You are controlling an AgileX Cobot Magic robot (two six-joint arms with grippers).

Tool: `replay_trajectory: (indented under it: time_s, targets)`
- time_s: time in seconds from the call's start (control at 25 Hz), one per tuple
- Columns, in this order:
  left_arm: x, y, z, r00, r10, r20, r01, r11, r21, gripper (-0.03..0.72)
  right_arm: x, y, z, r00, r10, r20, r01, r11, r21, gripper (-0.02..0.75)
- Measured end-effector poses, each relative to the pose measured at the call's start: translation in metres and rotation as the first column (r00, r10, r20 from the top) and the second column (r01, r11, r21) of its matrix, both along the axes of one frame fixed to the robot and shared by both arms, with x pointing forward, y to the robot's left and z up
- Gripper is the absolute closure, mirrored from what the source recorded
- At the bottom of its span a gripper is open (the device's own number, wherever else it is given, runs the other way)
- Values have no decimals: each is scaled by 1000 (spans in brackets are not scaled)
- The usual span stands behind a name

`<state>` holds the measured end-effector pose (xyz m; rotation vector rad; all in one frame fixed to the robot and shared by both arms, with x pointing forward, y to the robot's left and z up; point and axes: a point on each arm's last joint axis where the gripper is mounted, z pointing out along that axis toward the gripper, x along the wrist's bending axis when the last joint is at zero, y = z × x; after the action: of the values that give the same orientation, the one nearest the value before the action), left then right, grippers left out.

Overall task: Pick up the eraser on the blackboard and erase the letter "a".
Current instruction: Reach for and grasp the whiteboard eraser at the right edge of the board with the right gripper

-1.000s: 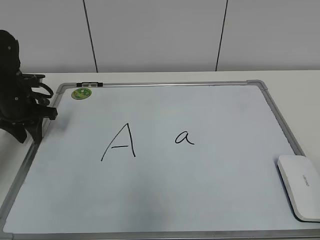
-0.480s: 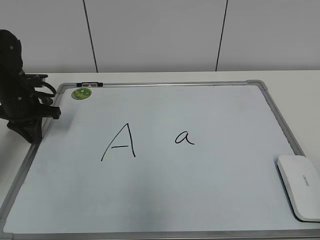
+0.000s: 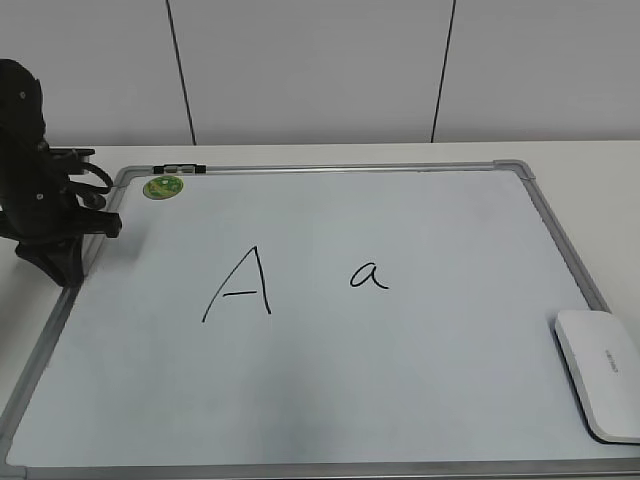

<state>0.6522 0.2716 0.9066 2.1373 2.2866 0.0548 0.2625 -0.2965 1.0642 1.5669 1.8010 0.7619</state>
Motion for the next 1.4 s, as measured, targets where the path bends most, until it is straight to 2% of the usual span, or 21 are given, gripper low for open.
replay_trajectory:
  time_s: [0.16, 0.32, 0.36, 0.44, 0.56, 0.6, 0.76, 0.88, 1.0, 1.16, 1.24, 1.32, 1.4]
  targets:
    - [0, 0, 0, 1000, 2, 0, -2, 1000, -3, 650, 39, -2, 11, 986, -9, -166, 4, 1000, -25, 218]
    - [0, 0, 0, 1000, 3, 0, -3, 1000, -5, 650, 76, 5, 15, 954, 24, -299, -8, 998, 54, 218]
    - [0, 0, 0, 1000, 3, 0, -3, 1000, -5, 650, 88, 8, 15, 940, 42, -338, -9, 995, 99, 218]
    - [0, -1, 0, 1000, 4, -1, -4, 1000, -7, 650, 104, 11, 11, 918, 57, -393, -3, 991, 136, 218]
    - [0, -1, 0, 1000, 4, 1, -4, 1000, -7, 650, 113, 12, 6, 900, 59, -432, 3, 990, 143, 218]
    - [0, -1, 0, 1000, 6, 1, -6, 1000, -9, 650, 129, 12, -5, 870, 57, -489, 16, 990, 144, 218]
    - [0, -1, 0, 1000, 8, 1, -8, 1000, -13, 650, 148, 13, -20, 826, 57, -561, 33, 988, 150, 218]
    - [0, -1, 0, 1000, 8, 1, -8, 1000, -13, 650, 157, 13, -31, 793, 58, -606, 44, 987, 151, 218]
    - [0, -1, 0, 1000, 9, 0, -9, 1000, -15, 650, 167, 13, -42, 765, 8, -644, 129, 978, 166, 218]
    - [0, -2, 0, 1000, 13, 0, -13, 1000, -21, 650, 178, 13, -49, 766, -49, -641, 212, 961, 179, 217]
    - [0, -2, 0, 1000, 13, 0, -13, 1000, -21, 650, 181, 12, -50, 773, -56, -632, 218, 959, 181, 200]
    - [0, -2, 0, 1000, 13, 0, -13, 1000, -21, 650, 185, 11, -53, 781, -69, -621, 215, 963, 164, 126]
    - [0, -2, 0, 1000, 13, 0, -13, 1000, -21, 650, 187, 10, -56, 778, -74, -624, 213, 965, 152, 85]
